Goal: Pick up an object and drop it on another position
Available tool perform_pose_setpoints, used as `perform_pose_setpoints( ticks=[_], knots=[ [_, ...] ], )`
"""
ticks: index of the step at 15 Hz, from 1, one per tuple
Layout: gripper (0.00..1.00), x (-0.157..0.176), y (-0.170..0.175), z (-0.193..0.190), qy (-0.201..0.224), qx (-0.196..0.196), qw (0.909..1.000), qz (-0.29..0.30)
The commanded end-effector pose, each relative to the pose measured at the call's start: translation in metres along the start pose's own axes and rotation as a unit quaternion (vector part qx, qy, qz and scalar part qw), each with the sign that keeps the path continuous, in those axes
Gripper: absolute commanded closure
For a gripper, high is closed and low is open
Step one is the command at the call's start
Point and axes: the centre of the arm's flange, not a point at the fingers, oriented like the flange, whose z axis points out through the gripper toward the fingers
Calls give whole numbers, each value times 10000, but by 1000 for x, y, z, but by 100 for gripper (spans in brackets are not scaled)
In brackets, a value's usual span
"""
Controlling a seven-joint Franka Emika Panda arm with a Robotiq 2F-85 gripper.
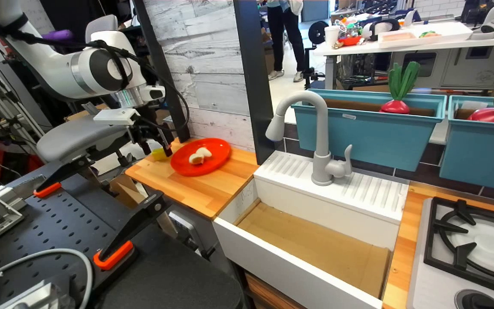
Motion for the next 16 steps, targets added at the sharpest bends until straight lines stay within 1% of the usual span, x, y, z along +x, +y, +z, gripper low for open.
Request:
perform_pose_setpoints(
  ticks=[1,2,3,5,7,8,13,16],
  knots=[
    [26,12,-5,4,-108,-108,9997,-183],
    [32,12,-5,4,-118,-115,9996,-210],
    [42,12,-5,3,-140,-115,9996,-227],
    [58,10,-7,0,-113,-119,9994,-305],
    [71,6,-9,-2,-118,-82,9990,-416],
    [75,6,-11,-4,-138,-36,9989,-451],
    [75,2,-16,-17,-114,80,9983,-568],
    [75,-3,-20,-44,13,163,9985,-524]
  ],
)
